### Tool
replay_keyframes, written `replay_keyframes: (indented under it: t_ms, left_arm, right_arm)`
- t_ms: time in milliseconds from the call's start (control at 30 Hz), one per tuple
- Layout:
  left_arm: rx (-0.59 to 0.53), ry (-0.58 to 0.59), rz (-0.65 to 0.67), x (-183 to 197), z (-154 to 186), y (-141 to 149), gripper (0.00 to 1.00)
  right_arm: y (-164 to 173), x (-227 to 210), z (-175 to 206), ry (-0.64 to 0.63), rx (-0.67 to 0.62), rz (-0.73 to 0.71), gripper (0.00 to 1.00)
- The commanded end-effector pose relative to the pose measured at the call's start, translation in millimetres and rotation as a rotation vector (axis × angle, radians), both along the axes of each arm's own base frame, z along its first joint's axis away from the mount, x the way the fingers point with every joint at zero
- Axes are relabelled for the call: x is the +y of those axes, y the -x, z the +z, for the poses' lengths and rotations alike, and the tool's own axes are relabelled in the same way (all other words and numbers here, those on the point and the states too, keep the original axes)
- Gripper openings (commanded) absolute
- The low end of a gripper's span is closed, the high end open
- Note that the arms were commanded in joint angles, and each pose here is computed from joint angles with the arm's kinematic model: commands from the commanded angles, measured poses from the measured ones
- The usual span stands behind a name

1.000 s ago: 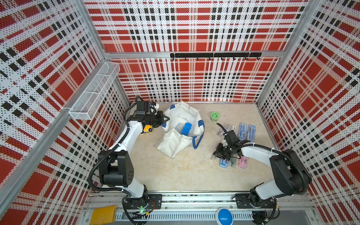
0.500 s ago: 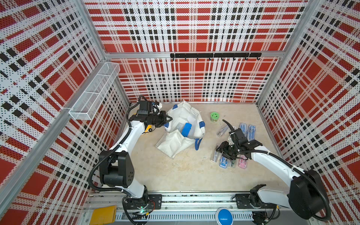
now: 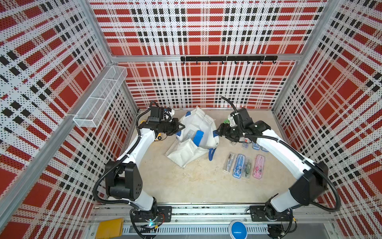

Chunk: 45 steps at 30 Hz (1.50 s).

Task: Take out the compass set from the canvas bag
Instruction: Adjust the canvas bag at the center of the board.

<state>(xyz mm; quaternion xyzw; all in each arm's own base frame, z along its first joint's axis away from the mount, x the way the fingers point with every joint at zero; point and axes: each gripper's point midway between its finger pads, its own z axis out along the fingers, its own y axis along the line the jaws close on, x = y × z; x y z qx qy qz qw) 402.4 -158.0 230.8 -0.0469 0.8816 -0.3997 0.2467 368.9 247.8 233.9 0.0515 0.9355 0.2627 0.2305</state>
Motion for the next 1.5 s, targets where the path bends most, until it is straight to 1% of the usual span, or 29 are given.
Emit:
replay_keyframes:
  t_ms: [0,133,200,267,300,367,400,433,467,533,600,633,700,767,867,1000,1067,1100,1167,1233,1300,1367,1467]
  left_arm:
    - [-0.054,-0.015,-0.016,-1,22,4,0.0]
    - [-0.053,-0.021,-0.016,0,22,4,0.0]
    - [-0.05,-0.022,-0.018,0,22,3,0.0]
    - [-0.05,-0.022,-0.02,0,22,3,0.0]
    - [-0.05,-0.023,-0.019,0,23,3,0.0]
    - [-0.049,-0.025,-0.017,0,23,2,0.0]
    - [-0.047,-0.031,-0.013,1,24,2,0.06]
    - [-0.044,-0.046,-0.001,3,24,2,0.13]
    - [-0.037,-0.068,0.02,8,24,1,0.19]
    - [-0.026,-0.129,0.102,26,31,0,0.28]
    - [-0.016,-0.19,0.201,49,44,5,0.34]
    - [-0.015,-0.21,0.246,59,53,10,0.35]
    - [-0.015,-0.227,0.301,70,71,26,0.37]
    - [0.002,-0.234,0.339,77,82,48,0.37]
    - [0.05,-0.172,0.375,73,89,90,0.4]
    - [0.116,-0.085,0.419,60,81,145,0.45]
    - [0.146,-0.05,0.449,55,69,164,0.49]
    - [0.158,-0.036,0.46,54,63,169,0.5]
    - [0.182,-0.022,0.48,53,48,171,0.51]
    - [0.195,-0.006,0.49,50,41,165,0.52]
    - [0.184,-0.003,0.509,48,42,153,0.53]
    - [0.163,-0.011,0.485,37,49,143,0.54]
    - [0.16,-0.032,0.46,25,51,128,0.55]
  right_arm:
    - [-29,-3,-4,0.173,-0.032,0.056,0.76]
    - [-63,7,-11,0.241,-0.036,0.088,0.76]
    - [-73,12,-16,0.227,-0.022,0.091,0.75]
    - [-82,17,-21,0.192,-0.006,0.091,0.69]
    - [-85,20,-23,0.17,0.0,0.092,0.63]
    - [-88,28,-25,0.125,0.007,0.1,0.45]
    - [-88,32,-26,0.104,0.011,0.103,0.37]
    - [-87,35,-27,0.081,0.016,0.104,0.29]
    - [-86,36,-27,0.063,0.021,0.098,0.23]
    - [-80,37,-24,0.028,0.032,0.078,0.11]
    - [-72,37,-19,0.007,0.034,0.061,0.04]
    - [-67,38,-17,0.0,0.034,0.055,0.03]
    - [-57,39,-11,-0.012,0.029,0.048,0.0]
    - [-47,41,-10,-0.021,0.036,0.043,0.0]
    - [-36,42,-8,-0.02,0.037,0.029,0.0]
    - [-28,41,-7,-0.031,0.041,0.011,0.0]
    - [-26,43,-8,-0.053,0.044,0.011,0.0]
    - [-25,43,-11,-0.056,0.051,0.011,0.0]
    - [-22,44,-13,-0.061,0.056,0.018,0.0]
    - [-19,44,-14,-0.057,0.06,0.024,0.0]
    - [-16,41,-12,-0.051,0.055,0.028,0.01]
    - [-15,39,-11,-0.047,0.048,0.026,0.04]
    - [-14,40,-11,-0.052,0.047,0.032,0.07]
